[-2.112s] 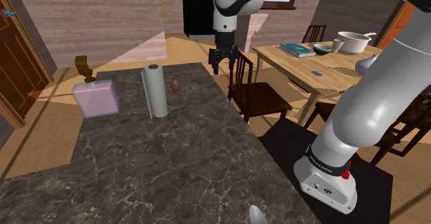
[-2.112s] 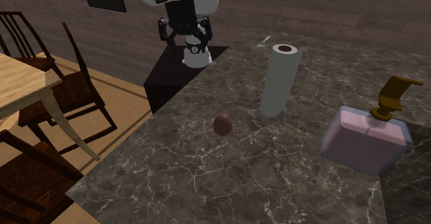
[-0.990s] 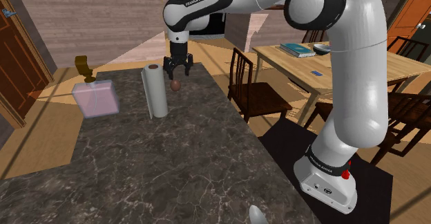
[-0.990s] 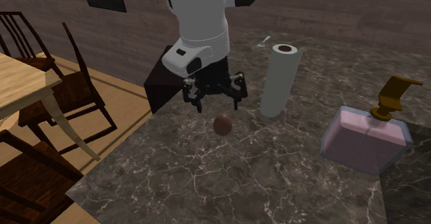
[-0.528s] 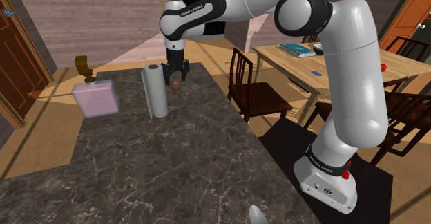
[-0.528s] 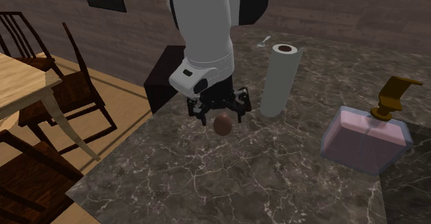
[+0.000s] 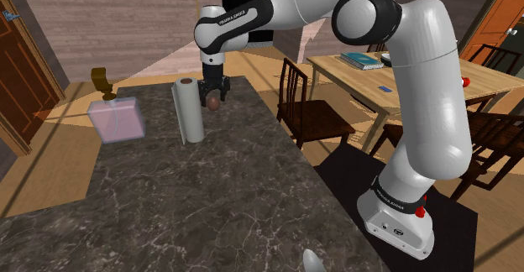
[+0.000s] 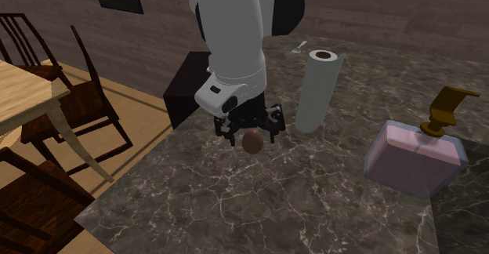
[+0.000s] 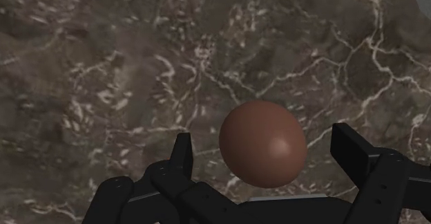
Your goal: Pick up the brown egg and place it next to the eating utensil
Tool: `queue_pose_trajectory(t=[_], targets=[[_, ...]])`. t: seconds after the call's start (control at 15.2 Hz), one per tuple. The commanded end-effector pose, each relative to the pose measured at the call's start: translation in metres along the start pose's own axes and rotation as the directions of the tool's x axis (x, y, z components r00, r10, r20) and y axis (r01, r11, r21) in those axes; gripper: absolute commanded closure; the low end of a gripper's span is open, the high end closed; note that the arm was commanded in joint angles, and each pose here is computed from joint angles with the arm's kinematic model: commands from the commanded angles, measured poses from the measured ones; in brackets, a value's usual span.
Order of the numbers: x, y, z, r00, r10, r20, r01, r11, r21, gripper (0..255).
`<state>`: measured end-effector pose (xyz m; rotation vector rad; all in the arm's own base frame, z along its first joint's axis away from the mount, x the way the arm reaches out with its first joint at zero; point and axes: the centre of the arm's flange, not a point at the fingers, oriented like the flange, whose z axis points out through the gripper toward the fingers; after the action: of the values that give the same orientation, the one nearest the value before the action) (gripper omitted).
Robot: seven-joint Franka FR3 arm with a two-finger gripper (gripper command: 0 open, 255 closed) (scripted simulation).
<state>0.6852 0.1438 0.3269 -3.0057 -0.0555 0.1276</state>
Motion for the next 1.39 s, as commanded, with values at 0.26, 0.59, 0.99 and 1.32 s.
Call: queue_pose_trajectory(t=[0.26,0.59,0.99,1.32], targets=[[0.0,0.0,0.0,1.0,0.0,0.0,0.0,1.0,0.0,255],[0.0,0.0,0.0,1.0,0.0,0.0,0.0,1.0,0.0,255],[-0.002,-0.004,-0.026,1.0,0.0,0.0,0.0,1.0,0.0,255],[-0.004,-0.007,-0.052,1.0,0.0,0.0,0.0,1.0,0.0,255]])
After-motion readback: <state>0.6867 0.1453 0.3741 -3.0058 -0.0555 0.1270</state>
